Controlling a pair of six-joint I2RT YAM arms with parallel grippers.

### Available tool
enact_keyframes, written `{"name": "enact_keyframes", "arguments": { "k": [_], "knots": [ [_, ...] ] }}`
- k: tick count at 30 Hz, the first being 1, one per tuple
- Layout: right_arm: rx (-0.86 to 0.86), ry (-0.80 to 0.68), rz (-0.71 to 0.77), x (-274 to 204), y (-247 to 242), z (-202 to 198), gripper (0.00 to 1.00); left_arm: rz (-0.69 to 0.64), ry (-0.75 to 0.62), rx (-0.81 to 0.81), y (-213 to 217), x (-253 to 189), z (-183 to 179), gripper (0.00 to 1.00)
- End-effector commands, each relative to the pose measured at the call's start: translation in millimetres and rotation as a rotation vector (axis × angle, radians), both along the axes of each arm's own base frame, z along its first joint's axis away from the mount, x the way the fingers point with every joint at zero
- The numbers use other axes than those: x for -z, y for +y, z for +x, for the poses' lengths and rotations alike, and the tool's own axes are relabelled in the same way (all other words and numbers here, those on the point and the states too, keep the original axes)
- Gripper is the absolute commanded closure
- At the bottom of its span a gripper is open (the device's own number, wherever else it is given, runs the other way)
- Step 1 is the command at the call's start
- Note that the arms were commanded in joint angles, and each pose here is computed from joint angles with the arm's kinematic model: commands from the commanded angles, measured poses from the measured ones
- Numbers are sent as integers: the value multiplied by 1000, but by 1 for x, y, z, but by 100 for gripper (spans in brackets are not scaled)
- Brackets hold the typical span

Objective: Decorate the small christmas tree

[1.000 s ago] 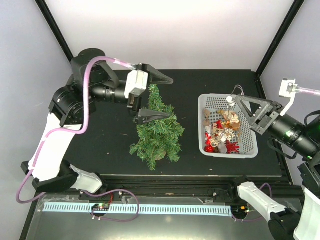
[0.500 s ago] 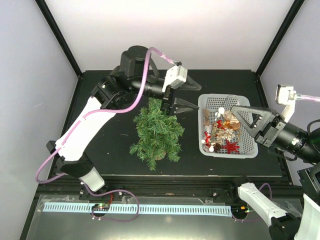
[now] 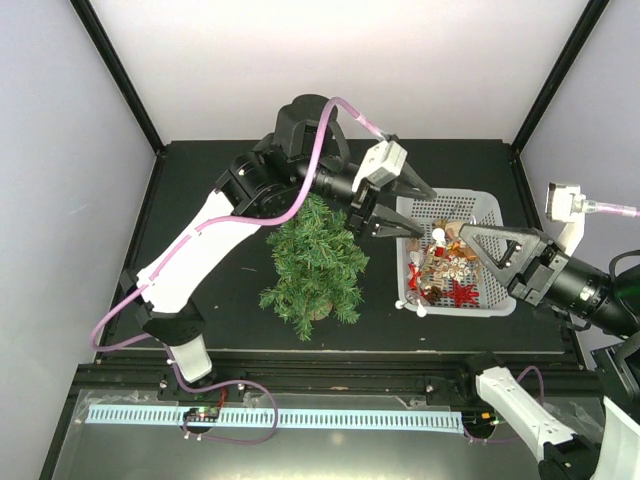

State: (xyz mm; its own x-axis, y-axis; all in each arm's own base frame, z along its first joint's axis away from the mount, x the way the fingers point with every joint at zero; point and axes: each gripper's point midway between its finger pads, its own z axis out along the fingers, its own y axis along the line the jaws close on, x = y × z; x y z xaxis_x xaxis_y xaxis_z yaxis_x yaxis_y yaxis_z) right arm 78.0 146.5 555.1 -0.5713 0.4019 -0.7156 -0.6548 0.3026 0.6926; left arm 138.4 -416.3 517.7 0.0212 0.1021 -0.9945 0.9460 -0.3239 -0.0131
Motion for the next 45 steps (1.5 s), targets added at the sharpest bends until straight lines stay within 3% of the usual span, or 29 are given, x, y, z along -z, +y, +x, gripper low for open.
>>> {"name": "enact_keyframes", "arguments": {
  "k": [1,20,23,27,32,34,39,45],
  "knots": [
    [-13,-9,22,-2,0,-5,99,-48,-18,128,-1,-14,-29,33],
    [-55,-29,55,-11,5,-3,99,-7,-14,158,-24,10,-28,40],
    [-59,-29,57,-11,5,-6,99,-14,-13,161,-26,9,-27,47],
    [-66,-25,61,-8,5,-8,99,-26,-7,190,-27,6,-31,75],
    [-69,-22,58,-5,5,-9,99,-26,-4,194,-29,6,-34,86],
    [-60,-19,53,-3,4,-8,99,-23,-7,184,-30,6,-34,97],
    [-53,-22,45,2,3,-9,99,-3,-72,98,-25,9,-27,98],
    [-29,-27,18,15,0,-10,99,23,-283,-130,-7,5,-2,98]
  ]
}}
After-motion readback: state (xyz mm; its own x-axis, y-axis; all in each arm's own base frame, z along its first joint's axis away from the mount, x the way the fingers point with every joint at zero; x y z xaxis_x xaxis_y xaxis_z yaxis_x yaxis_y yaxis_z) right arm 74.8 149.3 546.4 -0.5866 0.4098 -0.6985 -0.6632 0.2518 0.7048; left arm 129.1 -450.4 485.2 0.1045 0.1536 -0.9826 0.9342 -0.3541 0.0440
